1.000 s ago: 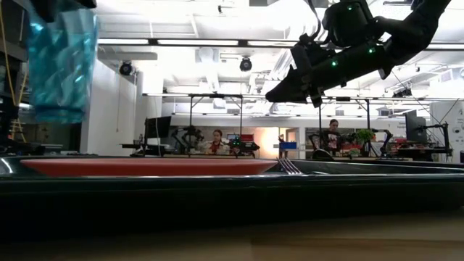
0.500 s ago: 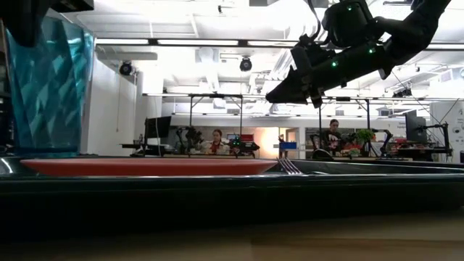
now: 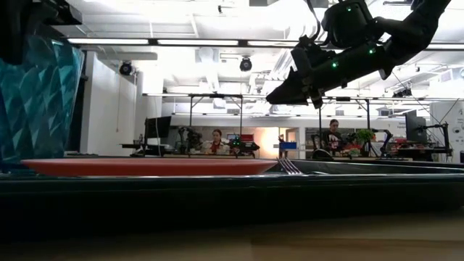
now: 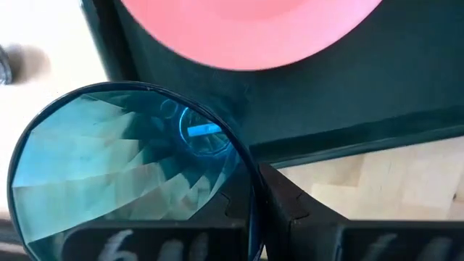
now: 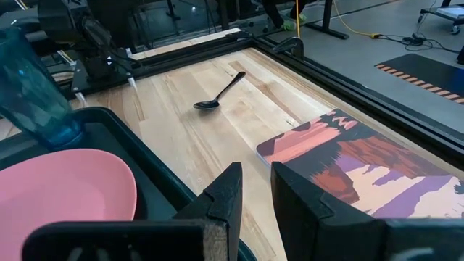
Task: Pick and place plate/cup/fork/spoon on tray
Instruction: Put the blue glass on the black serving tray to the top left of the pink plate, then put the black spoon on the black serving tray to the left of the orange fork
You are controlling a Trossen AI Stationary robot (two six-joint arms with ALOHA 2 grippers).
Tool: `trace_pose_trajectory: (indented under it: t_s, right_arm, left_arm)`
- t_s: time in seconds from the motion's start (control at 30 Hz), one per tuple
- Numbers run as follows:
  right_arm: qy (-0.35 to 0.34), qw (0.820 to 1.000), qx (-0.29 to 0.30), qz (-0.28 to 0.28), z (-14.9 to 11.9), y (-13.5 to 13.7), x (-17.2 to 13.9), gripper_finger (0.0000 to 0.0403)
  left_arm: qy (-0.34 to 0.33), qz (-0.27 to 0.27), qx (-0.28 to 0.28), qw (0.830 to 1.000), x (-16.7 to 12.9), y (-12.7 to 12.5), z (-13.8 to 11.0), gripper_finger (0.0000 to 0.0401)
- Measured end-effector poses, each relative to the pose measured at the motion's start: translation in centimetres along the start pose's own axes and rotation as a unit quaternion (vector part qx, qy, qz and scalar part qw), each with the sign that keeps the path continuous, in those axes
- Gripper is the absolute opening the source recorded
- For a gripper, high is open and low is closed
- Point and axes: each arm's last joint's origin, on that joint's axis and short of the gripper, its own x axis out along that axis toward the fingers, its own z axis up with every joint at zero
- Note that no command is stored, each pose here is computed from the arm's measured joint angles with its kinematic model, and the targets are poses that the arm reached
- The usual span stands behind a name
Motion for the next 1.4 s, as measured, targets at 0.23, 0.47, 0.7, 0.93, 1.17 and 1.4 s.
trace_pose_trajectory:
  t_s: [0.23, 0.47, 0.7, 0.93, 1.17, 1.4]
  right_arm:
    - [0.000, 1.000, 0.000, 0.000, 0.0, 0.0, 0.0, 0.0067]
    - [0.000, 1.000, 0.002, 0.000, 0.0, 0.0, 0.0, 0.0067]
    - [0.000, 1.000, 0.002, 0.000, 0.0, 0.0, 0.0, 0.0067]
    - [0.000, 1.000, 0.002, 0.000, 0.0, 0.0, 0.0, 0.0067]
    - [0.000, 1.000, 0.002, 0.000, 0.0, 0.0, 0.0, 0.0067]
    - [0.000, 1.000, 0.002, 0.000, 0.0, 0.0, 0.0, 0.0067]
  left_arm:
    - [0.003, -0.004, -0.014, 1.000, 0.0, 0.0, -0.1, 0.0004]
    - [-0.008, -0.013, -0.017, 1.000, 0.0, -0.1, 0.1, 0.0027]
    - [-0.007, -0.014, -0.037, 0.999, 0.1, 0.2, 0.4, 0.0060]
    - [0.015, -0.042, -0.051, 0.998, 0.0, 0.6, 0.6, 0.0129]
    - [-0.022, -0.067, -0.044, 0.997, -2.3, 0.6, 1.5, 0.0187]
    - [-0.056, -0.049, -0.032, 0.997, -6.5, 1.6, 1.7, 0.0201]
